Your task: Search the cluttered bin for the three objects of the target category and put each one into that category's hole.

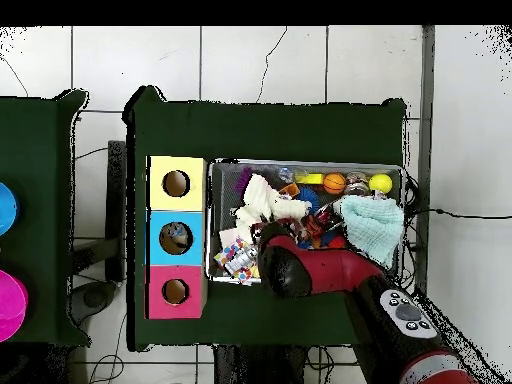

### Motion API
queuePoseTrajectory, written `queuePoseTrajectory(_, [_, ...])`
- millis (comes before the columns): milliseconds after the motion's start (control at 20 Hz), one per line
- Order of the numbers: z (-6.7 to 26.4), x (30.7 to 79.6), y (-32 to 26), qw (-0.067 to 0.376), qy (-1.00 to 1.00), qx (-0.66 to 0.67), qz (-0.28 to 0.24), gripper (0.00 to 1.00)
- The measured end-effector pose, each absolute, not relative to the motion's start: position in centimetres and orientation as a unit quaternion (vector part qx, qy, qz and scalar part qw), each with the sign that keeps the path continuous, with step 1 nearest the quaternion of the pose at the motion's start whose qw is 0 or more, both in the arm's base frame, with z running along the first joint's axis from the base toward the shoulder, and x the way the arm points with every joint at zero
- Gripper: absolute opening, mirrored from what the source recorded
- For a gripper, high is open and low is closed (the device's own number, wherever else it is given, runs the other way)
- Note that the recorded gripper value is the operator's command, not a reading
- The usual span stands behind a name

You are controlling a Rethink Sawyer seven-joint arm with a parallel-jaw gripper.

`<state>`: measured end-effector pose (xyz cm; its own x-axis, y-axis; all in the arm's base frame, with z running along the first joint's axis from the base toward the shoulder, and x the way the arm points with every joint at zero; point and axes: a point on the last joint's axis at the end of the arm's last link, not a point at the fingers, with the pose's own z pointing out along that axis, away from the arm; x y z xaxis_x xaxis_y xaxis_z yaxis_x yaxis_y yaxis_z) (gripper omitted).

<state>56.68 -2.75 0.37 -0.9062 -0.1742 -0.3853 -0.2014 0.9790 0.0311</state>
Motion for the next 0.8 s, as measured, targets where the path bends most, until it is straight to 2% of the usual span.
queuePoseTrajectory(450, [0.2,55.5,-2.7,0.186,0.977,-0.093,0.04,0.0])
queuePoseTrajectory(800, [-0.1,55.2,-2.1,0.201,0.974,-0.091,0.046,0.0])
